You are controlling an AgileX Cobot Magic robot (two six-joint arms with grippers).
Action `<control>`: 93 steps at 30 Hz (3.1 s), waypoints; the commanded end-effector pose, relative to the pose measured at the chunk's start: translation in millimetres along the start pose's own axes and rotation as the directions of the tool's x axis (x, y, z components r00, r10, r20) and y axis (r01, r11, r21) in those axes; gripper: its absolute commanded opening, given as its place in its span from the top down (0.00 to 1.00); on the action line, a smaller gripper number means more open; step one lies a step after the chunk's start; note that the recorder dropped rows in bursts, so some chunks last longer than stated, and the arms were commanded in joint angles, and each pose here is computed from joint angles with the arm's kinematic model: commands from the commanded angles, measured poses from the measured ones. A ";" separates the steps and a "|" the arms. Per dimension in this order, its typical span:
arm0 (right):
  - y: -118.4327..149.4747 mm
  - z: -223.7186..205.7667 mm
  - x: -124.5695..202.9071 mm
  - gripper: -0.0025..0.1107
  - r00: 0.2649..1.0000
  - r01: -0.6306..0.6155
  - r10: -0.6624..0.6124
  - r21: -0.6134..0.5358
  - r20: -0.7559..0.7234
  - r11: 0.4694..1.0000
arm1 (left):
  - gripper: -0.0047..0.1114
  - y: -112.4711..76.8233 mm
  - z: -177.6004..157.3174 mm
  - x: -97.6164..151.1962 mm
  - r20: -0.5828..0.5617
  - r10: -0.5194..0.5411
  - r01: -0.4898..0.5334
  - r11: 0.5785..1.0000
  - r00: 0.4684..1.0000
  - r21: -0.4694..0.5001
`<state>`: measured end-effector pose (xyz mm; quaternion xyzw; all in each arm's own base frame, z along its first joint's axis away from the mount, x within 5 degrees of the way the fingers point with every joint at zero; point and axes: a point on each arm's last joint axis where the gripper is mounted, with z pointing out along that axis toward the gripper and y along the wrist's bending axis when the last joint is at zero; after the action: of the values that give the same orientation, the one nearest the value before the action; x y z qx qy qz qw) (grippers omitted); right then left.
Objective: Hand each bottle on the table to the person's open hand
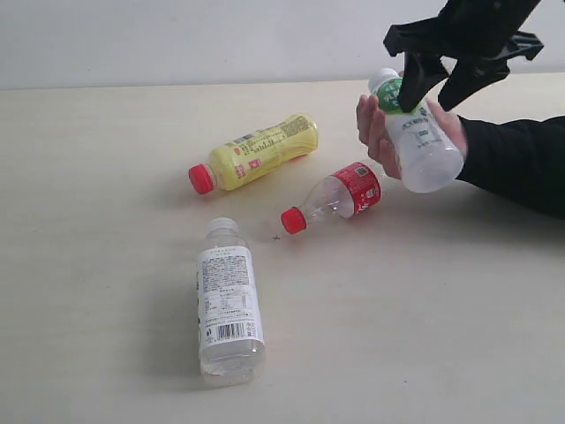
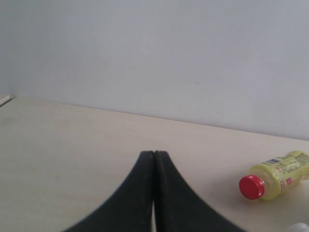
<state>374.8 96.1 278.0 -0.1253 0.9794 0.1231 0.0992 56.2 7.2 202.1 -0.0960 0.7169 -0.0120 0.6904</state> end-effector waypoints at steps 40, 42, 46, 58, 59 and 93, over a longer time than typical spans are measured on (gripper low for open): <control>39.4 -121.5 325.3 0.98 0.324 0.198 -0.228 0.170 0.918 0.965 | 0.96 -0.2 -0.3 0.9 0.002 0.004 -0.004 1.000 1.000 0.007; 39.8 -120.8 333.4 0.98 0.278 0.198 -0.213 0.162 0.937 0.967 | 0.96 -0.2 -0.3 0.9 0.002 0.004 -0.004 1.000 1.000 0.007; 38.7 -124.0 347.7 0.98 0.196 0.185 -0.250 0.215 0.948 0.959 | 0.96 -0.2 -0.3 0.9 0.002 0.004 -0.004 1.000 1.000 0.007; 38.8 -125.2 359.7 0.98 0.156 0.179 -0.252 0.223 0.955 0.958 | 0.96 -0.2 -0.3 0.9 0.002 0.004 -0.004 1.000 1.000 0.007; 38.8 -125.2 359.7 0.98 0.156 0.179 -0.252 0.223 0.955 0.958 | 0.96 -0.2 -0.3 0.9 0.002 0.004 -0.004 1.000 1.000 0.007; 39.0 -123.8 362.7 0.98 0.167 0.186 -0.272 0.241 0.948 0.953 | 0.96 -0.2 -0.3 0.9 0.002 0.004 -0.004 1.000 1.000 0.007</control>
<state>0.3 19.9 323.0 -0.1599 0.6725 0.1284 0.7111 56.2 7.2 202.1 -0.0960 0.7169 -0.0120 0.6904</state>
